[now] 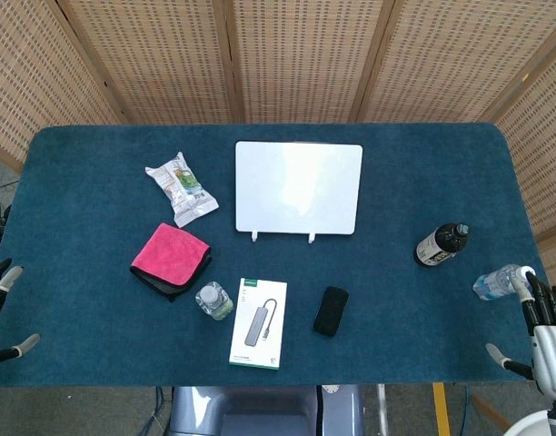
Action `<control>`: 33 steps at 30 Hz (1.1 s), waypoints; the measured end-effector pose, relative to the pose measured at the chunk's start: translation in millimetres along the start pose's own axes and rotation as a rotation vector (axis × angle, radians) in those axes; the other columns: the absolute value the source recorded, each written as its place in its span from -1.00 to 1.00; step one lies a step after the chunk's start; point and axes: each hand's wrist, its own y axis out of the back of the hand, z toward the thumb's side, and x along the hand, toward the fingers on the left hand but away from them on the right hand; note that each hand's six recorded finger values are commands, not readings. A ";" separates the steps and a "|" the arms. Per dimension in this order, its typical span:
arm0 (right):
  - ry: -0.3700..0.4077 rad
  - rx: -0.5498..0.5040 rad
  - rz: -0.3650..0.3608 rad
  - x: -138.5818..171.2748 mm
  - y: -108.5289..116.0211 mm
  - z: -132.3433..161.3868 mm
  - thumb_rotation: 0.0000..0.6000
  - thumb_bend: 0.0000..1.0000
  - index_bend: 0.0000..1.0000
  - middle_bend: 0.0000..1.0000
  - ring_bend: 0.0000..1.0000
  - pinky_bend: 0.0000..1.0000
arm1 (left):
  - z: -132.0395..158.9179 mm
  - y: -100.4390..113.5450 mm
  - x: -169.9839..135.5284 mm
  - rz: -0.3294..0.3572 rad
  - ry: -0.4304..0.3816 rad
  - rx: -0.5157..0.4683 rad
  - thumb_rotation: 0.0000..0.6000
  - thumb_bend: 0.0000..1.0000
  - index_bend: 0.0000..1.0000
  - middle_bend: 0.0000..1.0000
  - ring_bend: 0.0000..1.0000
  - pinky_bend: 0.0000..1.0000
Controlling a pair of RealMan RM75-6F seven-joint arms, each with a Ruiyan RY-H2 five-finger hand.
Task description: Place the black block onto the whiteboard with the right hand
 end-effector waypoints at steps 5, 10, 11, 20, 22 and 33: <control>0.003 0.000 0.006 -0.3 -0.9 0.2 1.00 -1.00 -1.00 -1.00 -1.00 -1.00 | 0.2 -1.5 0.7 -0.005 0.001 0.003 1.00 -1.00 -1.00 -1.00 -1.00 -1.00; 0.045 -0.024 0.032 -1.9 -3.3 9.1 1.00 -1.00 -1.00 -1.00 -1.00 -1.00 | 0.1 -1.7 2.2 -0.006 0.005 0.004 1.00 -1.00 -1.00 -1.00 -1.00 -1.00; 0.070 -0.040 0.044 -2.9 -4.1 14.0 1.00 -1.00 -1.00 -1.00 -1.00 -1.00 | -0.1 -1.6 2.4 -0.005 0.007 0.004 1.00 -1.00 -1.00 -1.00 -1.00 -1.00; 0.369 -0.173 0.191 -36.3 -24.6 79.5 1.00 -1.00 -1.00 -1.00 -1.00 -1.00 | -1.1 -3.8 8.9 -0.012 0.030 0.009 1.00 -1.00 -1.00 -1.00 -1.00 -1.00; 0.407 -0.168 0.226 -46.9 -32.6 93.5 1.00 -1.00 -1.00 -1.00 -1.00 -1.00 | -2.1 -5.3 11.4 -0.019 0.041 0.011 1.00 -1.00 -1.00 -1.00 -1.00 -1.00; 0.619 -0.061 0.410 -79.2 -84.3 182.1 1.00 -1.00 -1.00 -1.00 -1.00 -1.00 | -5.4 -12.2 23.8 -0.054 0.071 0.019 1.00 -1.00 -1.00 -1.00 -1.00 -1.00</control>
